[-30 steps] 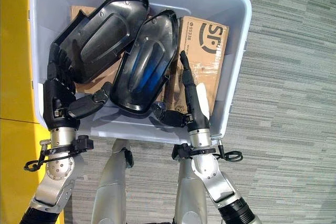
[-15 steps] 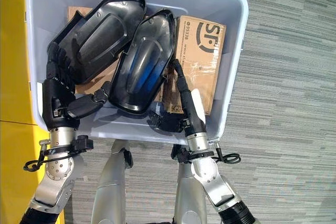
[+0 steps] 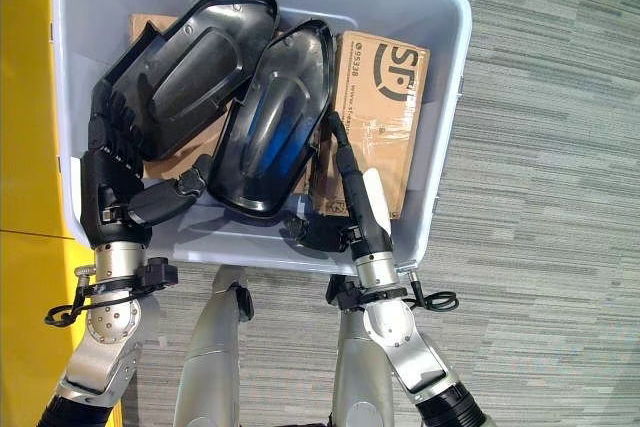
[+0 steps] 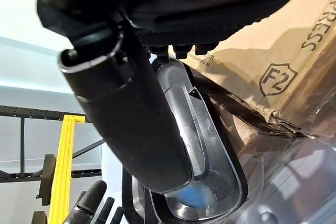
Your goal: Move parts from the plastic box to the shelf.
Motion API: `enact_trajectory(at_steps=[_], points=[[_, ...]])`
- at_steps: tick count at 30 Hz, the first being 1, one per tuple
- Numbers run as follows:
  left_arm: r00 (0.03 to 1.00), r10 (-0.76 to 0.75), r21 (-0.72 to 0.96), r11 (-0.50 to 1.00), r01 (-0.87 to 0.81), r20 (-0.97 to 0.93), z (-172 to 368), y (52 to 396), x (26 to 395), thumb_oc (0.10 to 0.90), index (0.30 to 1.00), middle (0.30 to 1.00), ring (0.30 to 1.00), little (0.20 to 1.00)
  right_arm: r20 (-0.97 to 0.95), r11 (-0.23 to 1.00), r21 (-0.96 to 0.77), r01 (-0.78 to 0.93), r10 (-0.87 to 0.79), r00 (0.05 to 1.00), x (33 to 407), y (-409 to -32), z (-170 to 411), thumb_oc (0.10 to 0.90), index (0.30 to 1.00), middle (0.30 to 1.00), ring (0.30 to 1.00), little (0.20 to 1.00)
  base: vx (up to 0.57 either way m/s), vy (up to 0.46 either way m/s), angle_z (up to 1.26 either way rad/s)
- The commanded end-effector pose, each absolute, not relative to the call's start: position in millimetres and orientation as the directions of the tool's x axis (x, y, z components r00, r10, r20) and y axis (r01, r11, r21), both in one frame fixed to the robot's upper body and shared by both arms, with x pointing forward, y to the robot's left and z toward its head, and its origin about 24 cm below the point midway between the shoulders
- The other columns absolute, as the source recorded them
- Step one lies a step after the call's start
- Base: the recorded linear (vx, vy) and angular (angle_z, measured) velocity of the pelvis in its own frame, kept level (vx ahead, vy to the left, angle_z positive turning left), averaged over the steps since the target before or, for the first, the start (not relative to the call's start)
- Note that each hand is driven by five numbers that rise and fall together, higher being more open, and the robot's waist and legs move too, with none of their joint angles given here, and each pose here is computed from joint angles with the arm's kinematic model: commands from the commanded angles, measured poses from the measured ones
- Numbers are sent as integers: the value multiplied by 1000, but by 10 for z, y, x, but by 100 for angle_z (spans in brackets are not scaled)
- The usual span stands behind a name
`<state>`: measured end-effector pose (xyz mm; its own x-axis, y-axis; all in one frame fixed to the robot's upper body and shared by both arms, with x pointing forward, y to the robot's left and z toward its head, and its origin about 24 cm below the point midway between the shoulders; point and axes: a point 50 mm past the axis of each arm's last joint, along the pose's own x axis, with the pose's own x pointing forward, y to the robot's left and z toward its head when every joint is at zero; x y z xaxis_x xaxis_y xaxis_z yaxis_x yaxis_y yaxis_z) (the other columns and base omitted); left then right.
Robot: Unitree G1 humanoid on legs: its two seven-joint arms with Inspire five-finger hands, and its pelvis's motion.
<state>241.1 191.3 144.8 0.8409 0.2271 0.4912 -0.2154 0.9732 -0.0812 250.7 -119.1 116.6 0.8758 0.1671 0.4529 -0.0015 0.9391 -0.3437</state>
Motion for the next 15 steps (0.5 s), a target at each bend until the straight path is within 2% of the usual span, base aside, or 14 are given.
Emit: enact_trajectory(at_steps=[1, 15], points=[[702, 205, -119, 978, -170, 682, 1851, 1905, 2213, 900, 1000, 1000, 1000, 1000, 625, 942, -335, 34, 195, 756, 2496, -1149, 1527, 900, 1000, 1000, 1000, 1000, 0, 0, 0], [723, 180, -114, 984, -140, 667, 1824, 1902, 2238, 900, 1000, 1000, 1000, 1000, 630, 971, -238, -36, 183, 755, 2516, -1210, 1593, 900, 1000, 1000, 1000, 1000, 0, 0, 0]])
